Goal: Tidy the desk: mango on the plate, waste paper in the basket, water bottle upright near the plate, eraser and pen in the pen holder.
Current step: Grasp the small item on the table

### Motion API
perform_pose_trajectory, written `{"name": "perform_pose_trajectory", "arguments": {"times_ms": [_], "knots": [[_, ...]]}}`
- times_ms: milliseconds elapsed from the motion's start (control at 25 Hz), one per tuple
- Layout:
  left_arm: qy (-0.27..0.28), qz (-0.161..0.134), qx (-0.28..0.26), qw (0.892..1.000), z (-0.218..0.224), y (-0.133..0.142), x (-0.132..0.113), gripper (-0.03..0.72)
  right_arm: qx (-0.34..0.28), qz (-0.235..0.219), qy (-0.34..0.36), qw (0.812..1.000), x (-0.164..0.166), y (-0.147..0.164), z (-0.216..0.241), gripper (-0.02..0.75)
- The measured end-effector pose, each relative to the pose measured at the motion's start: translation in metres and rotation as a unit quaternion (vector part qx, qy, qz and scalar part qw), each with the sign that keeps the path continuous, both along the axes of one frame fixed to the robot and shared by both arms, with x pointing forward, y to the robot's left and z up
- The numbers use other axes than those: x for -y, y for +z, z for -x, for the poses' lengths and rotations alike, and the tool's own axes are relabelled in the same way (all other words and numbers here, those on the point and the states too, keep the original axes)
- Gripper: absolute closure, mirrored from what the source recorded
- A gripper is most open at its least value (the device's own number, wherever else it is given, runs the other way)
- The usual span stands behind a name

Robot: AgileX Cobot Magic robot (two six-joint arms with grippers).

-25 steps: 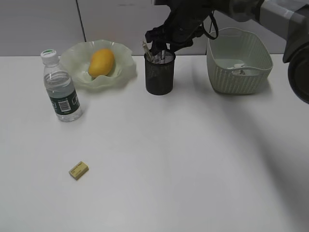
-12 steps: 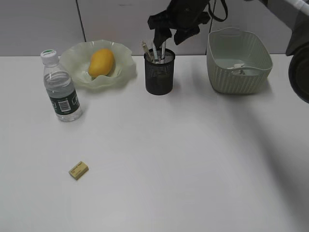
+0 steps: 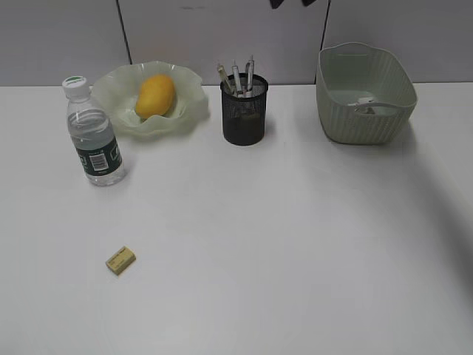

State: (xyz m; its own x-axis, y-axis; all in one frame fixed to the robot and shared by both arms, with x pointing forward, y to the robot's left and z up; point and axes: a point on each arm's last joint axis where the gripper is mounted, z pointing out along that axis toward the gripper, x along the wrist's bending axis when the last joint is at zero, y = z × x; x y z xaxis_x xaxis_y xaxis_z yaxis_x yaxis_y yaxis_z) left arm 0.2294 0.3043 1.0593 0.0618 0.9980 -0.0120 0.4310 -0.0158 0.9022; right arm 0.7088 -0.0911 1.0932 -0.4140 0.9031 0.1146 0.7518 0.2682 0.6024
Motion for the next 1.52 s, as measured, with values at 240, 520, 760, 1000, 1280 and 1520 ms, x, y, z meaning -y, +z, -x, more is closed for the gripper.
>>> {"name": "perform_pose_trajectory", "arguments": {"times_ms": [240,520,760,1000,1280,1520], "knots": [[0.000,0.000,0.000,1.000,0.000,0.000,0.000,0.200,0.004,0.018,-0.092,0.996,0.090,0.030,-0.002,0.292],[-0.001,0.001,0.000,1.000,0.000,0.000,0.000,0.200,-0.002,0.055,-0.154,0.987,0.158,0.046,0.015,0.293],[-0.001,0.001,0.000,1.000,0.000,0.000,0.000,0.200,-0.035,0.074,-0.142,0.986,0.163,0.051,0.059,0.293],[-0.001,0.001,0.000,1.000,0.000,0.000,0.000,0.200,-0.069,0.083,-0.139,0.984,0.171,0.055,0.135,0.293],[-0.001,0.001,0.000,1.000,0.000,0.000,0.000,0.201,-0.055,0.080,-0.140,0.985,0.181,0.065,0.227,0.293],[-0.001,0.001,0.000,1.000,0.000,0.000,0.000,0.201,-0.023,0.071,-0.142,0.987,0.188,0.065,0.292,0.293]]}}
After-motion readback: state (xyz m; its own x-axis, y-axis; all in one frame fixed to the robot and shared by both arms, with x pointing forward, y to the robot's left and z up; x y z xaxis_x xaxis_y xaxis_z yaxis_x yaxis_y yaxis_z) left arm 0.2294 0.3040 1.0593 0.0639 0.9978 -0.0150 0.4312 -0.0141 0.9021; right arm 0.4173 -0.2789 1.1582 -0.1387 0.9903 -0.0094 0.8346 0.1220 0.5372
